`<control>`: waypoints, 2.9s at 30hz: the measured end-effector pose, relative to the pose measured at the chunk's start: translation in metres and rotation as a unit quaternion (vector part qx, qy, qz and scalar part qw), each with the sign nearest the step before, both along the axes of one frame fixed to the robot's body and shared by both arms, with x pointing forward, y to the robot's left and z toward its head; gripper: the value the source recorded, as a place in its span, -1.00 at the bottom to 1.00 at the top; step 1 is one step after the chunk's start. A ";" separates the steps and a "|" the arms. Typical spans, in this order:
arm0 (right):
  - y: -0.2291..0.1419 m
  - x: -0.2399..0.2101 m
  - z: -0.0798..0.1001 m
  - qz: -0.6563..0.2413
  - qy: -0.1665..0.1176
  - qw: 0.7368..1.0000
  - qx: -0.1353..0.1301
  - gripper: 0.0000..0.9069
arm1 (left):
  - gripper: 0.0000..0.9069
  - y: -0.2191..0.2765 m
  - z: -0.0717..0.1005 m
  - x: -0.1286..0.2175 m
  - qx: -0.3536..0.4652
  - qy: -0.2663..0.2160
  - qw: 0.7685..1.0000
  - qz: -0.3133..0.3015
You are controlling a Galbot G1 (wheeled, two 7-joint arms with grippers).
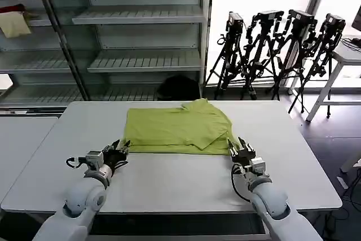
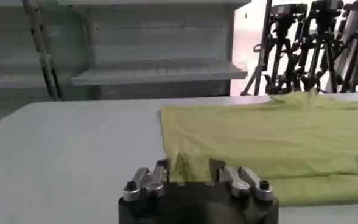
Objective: Fold and organize the clothes.
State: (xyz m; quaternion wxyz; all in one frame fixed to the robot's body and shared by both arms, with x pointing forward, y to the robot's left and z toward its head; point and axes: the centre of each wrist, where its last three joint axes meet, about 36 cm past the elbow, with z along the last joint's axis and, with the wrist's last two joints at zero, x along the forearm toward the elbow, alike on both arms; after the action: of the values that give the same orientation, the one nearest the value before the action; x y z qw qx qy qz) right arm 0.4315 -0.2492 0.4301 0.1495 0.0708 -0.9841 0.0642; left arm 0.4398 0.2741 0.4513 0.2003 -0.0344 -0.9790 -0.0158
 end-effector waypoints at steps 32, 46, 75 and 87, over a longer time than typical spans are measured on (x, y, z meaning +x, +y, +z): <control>0.000 0.012 0.011 0.009 0.092 0.990 0.105 -0.73 | -0.91 0.011 -0.011 0.007 -0.056 0.046 0.997 -0.005; -0.003 0.013 0.016 0.007 0.099 0.990 0.097 -1.00 | -1.00 0.013 -0.024 0.006 -0.054 0.064 0.996 -0.013; -0.012 -0.054 0.059 0.063 0.084 0.993 0.057 -1.00 | -1.00 0.018 0.013 -0.046 -0.008 0.038 0.999 -0.023; -0.007 -0.109 0.070 0.091 0.106 0.989 0.038 -1.00 | -0.98 -0.007 0.023 -0.121 0.005 0.052 0.999 -0.011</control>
State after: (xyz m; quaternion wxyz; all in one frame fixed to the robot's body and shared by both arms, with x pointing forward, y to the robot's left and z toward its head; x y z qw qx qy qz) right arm 0.3221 -0.2563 0.5004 0.2435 0.1723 -0.9539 0.0323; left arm 0.3186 0.2666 0.4739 0.2508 -0.0447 -0.9668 -0.0214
